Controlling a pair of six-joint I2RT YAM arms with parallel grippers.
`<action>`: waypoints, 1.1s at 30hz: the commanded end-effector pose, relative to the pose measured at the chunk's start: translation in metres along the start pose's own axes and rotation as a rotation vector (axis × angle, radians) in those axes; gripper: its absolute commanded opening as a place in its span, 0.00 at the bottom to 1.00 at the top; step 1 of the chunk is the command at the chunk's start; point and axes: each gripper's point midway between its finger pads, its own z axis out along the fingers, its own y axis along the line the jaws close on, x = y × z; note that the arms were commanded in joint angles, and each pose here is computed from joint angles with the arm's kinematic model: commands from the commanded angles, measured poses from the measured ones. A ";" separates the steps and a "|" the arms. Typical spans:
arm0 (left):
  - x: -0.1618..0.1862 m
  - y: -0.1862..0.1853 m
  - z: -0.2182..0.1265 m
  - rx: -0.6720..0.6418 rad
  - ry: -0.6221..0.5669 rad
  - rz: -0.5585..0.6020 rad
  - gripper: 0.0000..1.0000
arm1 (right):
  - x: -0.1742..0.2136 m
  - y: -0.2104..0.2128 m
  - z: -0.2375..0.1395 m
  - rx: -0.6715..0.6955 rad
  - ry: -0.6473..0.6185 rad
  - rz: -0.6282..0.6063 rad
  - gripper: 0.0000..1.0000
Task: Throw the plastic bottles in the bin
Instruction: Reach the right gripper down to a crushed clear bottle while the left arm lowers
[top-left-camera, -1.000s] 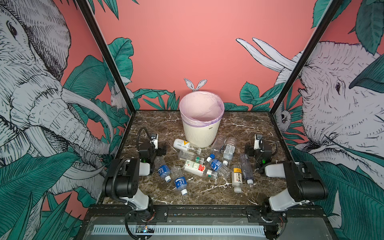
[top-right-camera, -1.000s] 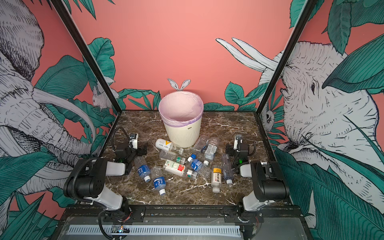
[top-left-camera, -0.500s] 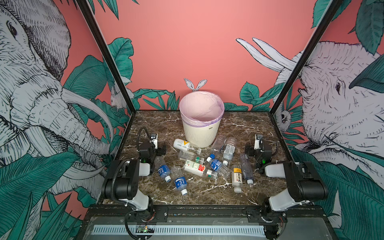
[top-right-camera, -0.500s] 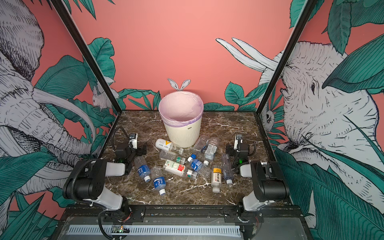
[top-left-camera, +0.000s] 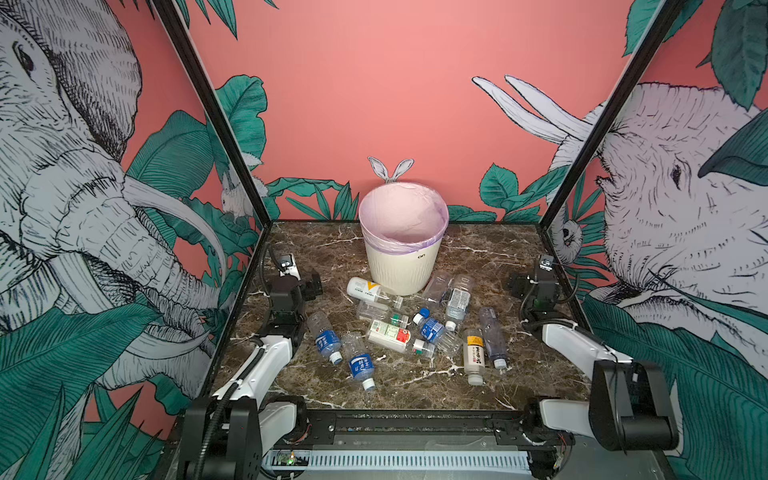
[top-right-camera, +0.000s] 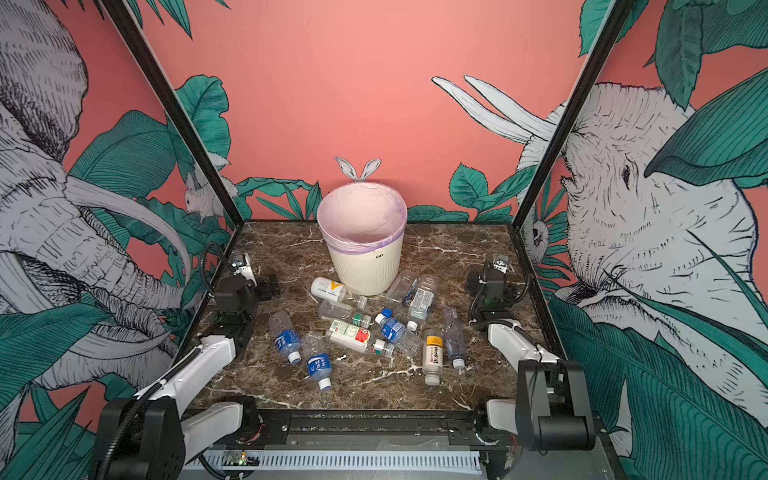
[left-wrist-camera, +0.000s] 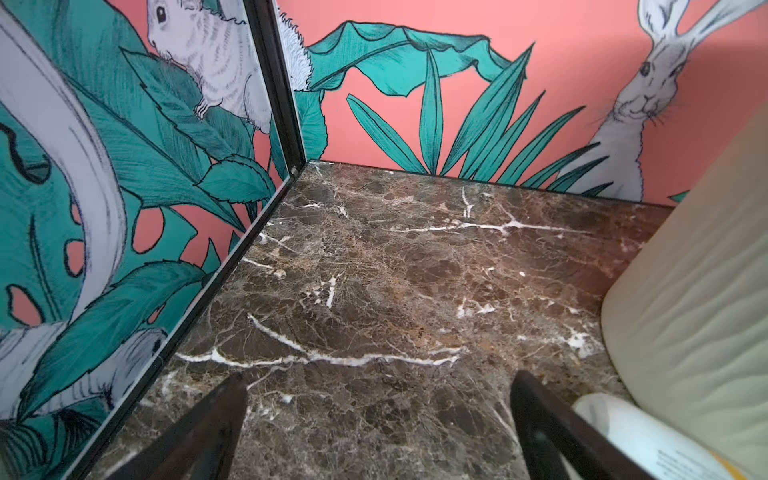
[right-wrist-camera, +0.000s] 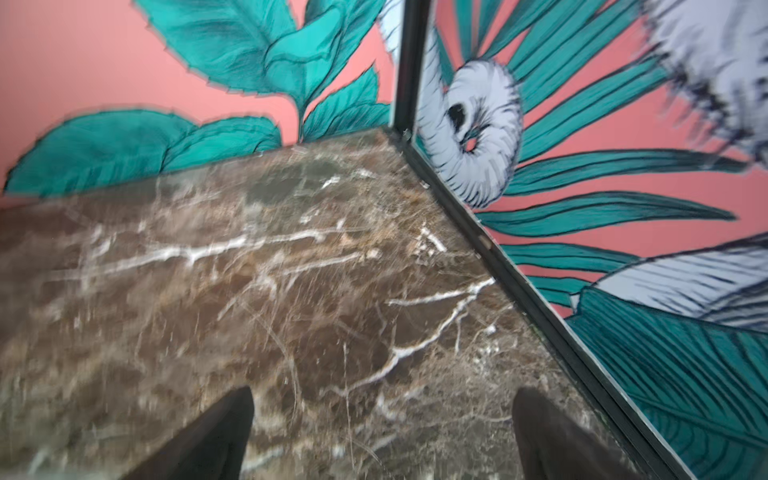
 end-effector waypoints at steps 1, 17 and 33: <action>0.017 -0.009 -0.012 0.060 0.108 -0.109 1.00 | 0.032 -0.024 -0.017 0.142 0.211 0.130 0.99; 0.049 -0.056 -0.061 0.354 0.247 -0.162 0.96 | 0.074 0.039 -0.095 -0.216 0.399 -0.168 0.97; 0.100 -0.075 -0.076 0.511 0.286 -0.138 0.93 | 0.143 0.052 -0.103 -0.280 0.634 -0.299 0.82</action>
